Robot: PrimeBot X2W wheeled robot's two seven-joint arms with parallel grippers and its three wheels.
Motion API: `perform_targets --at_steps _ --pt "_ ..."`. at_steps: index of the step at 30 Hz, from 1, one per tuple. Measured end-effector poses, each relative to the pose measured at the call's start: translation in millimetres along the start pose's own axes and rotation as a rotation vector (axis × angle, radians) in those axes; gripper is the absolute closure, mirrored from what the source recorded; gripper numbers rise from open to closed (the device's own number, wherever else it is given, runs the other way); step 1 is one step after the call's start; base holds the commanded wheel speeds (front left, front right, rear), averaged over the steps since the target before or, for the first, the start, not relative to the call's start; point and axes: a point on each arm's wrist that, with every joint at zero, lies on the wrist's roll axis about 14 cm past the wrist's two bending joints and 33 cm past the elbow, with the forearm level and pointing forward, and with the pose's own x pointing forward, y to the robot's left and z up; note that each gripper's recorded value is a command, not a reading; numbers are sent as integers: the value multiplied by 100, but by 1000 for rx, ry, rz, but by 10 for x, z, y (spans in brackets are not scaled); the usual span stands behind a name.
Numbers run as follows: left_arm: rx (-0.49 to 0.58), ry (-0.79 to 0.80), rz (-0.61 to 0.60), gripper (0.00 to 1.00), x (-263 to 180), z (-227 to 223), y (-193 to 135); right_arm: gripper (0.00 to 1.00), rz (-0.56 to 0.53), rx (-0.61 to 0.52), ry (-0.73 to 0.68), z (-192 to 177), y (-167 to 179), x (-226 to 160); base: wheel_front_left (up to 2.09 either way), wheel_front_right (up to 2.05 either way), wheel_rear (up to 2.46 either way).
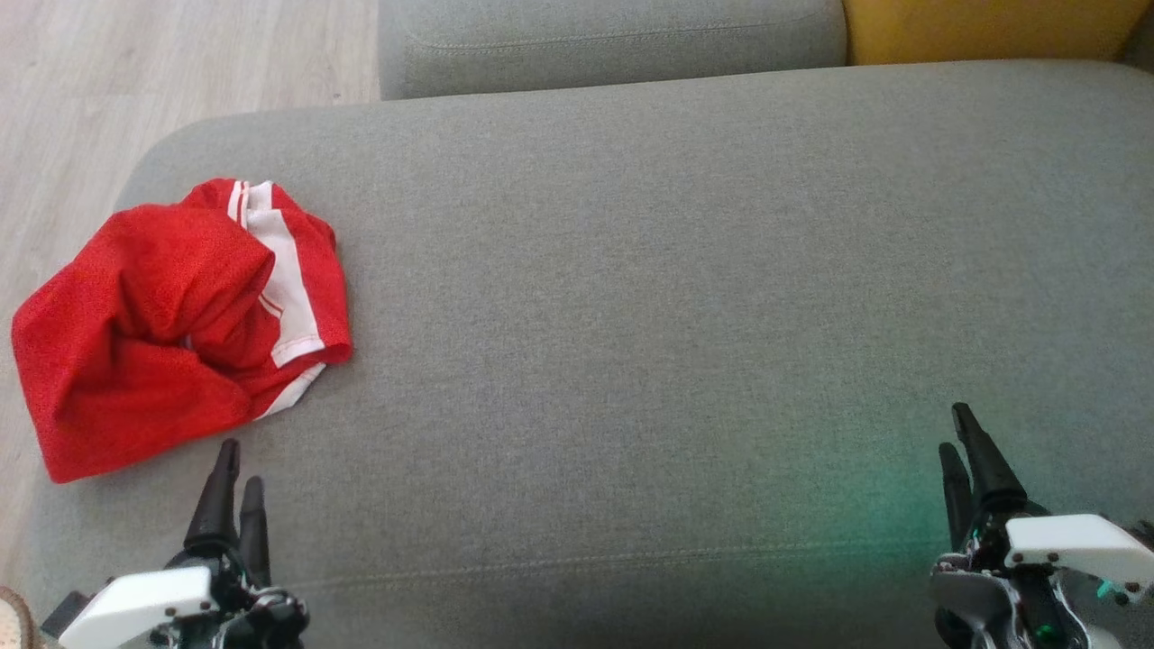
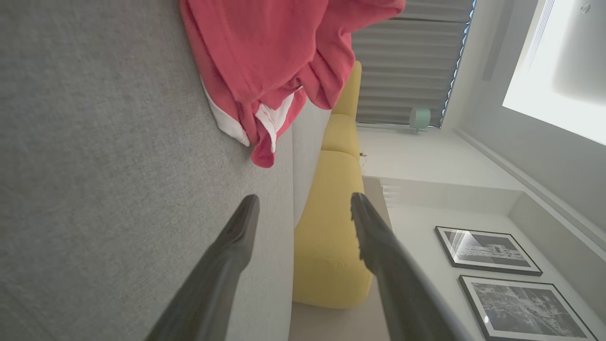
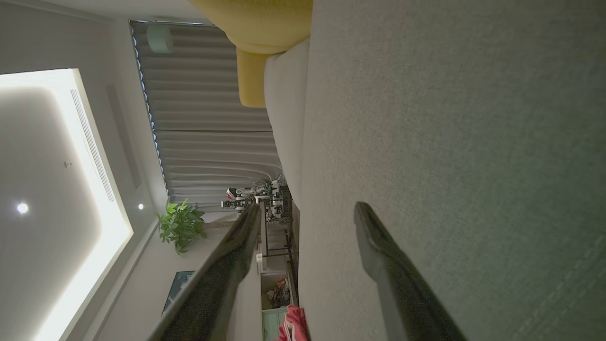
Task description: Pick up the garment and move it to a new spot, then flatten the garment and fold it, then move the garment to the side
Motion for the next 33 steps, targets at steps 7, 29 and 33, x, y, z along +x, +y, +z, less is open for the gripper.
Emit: perform_targets --at_steps 7,29,33 --pt "34 -43 -8 0 6 109 -34 0 9 -71 -14 22 39 9 0 0 0" --pt "279 -150 -162 0 110 316 -642 0 185 -488 -50 -36 663 142 0 0 0" --pt "333 -158 -184 0 126 299 -752 0 234 -569 -44 -122 814 165 0 0 0"
